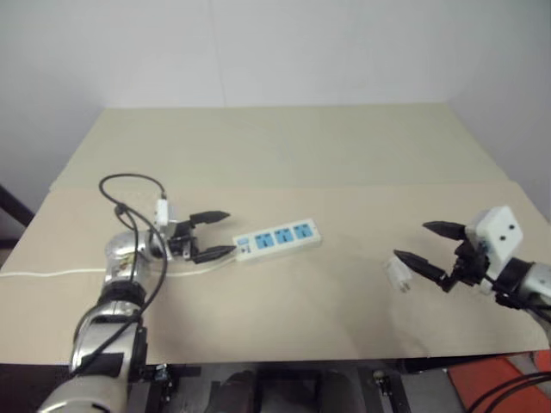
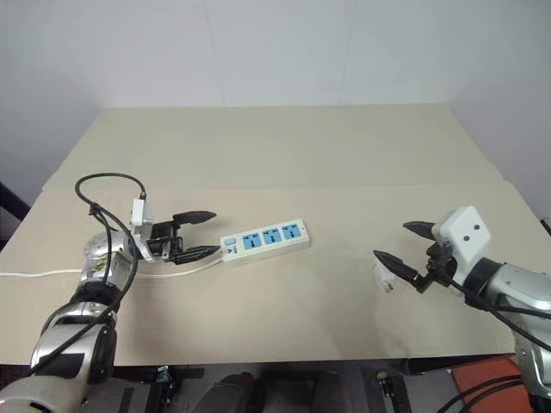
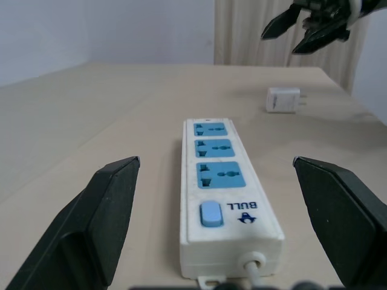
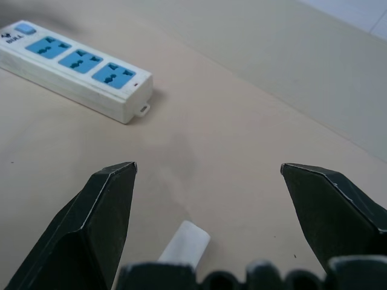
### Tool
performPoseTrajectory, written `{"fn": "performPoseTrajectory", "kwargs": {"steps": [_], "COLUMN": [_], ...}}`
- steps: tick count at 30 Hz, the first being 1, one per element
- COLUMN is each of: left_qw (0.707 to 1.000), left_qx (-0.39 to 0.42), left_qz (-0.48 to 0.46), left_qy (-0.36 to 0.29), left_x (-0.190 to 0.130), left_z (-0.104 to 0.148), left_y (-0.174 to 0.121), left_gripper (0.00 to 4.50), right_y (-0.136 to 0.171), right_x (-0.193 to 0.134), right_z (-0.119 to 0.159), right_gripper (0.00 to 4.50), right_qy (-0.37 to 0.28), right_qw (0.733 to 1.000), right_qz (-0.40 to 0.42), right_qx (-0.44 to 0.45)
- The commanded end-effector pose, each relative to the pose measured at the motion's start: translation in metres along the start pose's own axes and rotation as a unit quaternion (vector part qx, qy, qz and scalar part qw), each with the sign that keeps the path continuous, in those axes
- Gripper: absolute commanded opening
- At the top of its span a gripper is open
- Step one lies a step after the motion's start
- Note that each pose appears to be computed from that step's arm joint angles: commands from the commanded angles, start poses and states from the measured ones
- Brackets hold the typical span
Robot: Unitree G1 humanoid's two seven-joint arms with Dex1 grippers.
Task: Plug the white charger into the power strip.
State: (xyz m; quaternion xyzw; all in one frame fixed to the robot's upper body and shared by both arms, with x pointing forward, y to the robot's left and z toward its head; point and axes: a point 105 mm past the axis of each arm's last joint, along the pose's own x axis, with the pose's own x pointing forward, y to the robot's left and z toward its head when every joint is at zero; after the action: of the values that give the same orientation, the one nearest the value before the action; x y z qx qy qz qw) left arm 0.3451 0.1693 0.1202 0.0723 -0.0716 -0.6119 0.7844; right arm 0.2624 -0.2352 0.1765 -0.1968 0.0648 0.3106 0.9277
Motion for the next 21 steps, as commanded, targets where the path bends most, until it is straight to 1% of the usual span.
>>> {"fn": "performPoseTrajectory", "kwargs": {"steps": [1, 6, 10, 14, 21], "left_qw": [1.0, 1.0, 1.0, 1.0, 1.0], "left_qx": [0.02, 0.01, 0.023, 0.018, 0.017], "left_qz": [-0.007, -0.006, 0.009, 0.004, 0.017], "left_qy": [0.009, -0.001, -0.005, -0.005, 0.02], "left_x": [0.003, 0.007, 0.008, 0.011, 0.013], "left_z": [0.002, -0.004, -0.01, -0.014, -0.022], "left_y": [0.002, -0.001, -0.003, -0.006, -0.005], "left_gripper": [4.46, 4.46, 4.46, 4.46, 4.46], "right_y": [-0.002, 0.001, 0.005, 0.007, 0.007], "right_x": [-0.008, -0.011, -0.011, -0.01, -0.01], "right_z": [0.015, 0.021, 0.023, 0.026, 0.028], "right_gripper": [4.5, 4.5, 4.5, 4.5, 4.5], "right_qy": [-0.01, -0.013, -0.013, -0.015, -0.014], "right_qw": [1.0, 0.999, 0.999, 0.999, 0.999], "right_qz": [-0.009, -0.015, -0.011, -0.009, -0.003], "right_qx": [-0.023, -0.028, -0.031, -0.034, -0.037]}}
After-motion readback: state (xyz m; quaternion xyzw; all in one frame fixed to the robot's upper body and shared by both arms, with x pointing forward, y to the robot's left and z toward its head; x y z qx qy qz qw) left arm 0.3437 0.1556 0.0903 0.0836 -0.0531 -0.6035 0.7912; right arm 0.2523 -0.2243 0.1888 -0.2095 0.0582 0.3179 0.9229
